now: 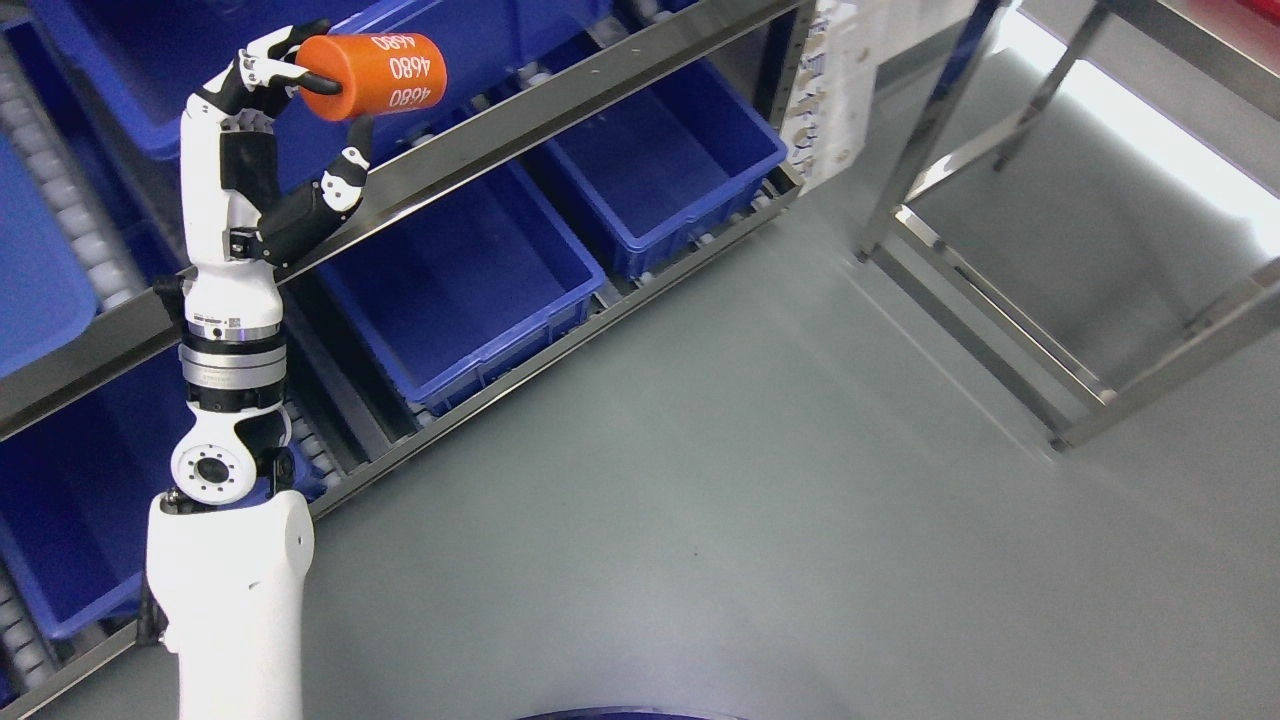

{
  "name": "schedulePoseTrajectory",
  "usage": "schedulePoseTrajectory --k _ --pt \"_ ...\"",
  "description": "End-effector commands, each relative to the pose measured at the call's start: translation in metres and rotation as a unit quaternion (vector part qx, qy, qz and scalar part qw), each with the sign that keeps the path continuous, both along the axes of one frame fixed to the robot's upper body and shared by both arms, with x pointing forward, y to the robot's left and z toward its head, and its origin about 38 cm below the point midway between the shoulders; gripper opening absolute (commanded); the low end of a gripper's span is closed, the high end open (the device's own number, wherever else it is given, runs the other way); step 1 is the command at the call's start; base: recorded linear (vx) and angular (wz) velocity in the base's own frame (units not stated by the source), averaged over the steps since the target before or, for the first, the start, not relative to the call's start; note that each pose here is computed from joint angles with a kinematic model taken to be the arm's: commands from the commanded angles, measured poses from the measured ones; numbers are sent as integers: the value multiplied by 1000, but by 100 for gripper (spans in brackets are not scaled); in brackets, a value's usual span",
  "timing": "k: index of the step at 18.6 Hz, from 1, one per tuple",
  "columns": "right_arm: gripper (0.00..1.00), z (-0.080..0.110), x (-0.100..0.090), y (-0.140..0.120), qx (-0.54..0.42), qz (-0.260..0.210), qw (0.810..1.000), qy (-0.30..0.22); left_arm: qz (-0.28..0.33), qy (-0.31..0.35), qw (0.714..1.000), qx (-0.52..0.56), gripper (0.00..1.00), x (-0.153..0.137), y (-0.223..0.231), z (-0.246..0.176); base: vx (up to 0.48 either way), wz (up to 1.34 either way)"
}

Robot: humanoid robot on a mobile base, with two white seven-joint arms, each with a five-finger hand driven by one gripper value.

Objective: Grab orange capacitor from left shelf to right desk
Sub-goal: 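Hold the capacitor raised in the left hand while turning toward the steel table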

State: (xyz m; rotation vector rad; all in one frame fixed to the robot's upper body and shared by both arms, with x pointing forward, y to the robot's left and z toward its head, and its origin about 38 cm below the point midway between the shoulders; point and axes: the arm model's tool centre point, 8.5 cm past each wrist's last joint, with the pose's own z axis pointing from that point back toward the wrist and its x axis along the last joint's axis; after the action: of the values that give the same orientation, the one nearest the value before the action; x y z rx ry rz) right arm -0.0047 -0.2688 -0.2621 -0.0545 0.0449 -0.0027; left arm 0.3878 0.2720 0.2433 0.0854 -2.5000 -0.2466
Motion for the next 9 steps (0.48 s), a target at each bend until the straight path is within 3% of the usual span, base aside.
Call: schedulePoseTrajectory --k 1,9 --pt "100 0 13 -11 -9 -4 1000 -18 -7 -5 1000 10 1 0 -2 5 0 -694" --pt "100 0 13 -11 -9 -4 1000 -18 -9 -9 1000 10 1 1 -3 7 32 -703"
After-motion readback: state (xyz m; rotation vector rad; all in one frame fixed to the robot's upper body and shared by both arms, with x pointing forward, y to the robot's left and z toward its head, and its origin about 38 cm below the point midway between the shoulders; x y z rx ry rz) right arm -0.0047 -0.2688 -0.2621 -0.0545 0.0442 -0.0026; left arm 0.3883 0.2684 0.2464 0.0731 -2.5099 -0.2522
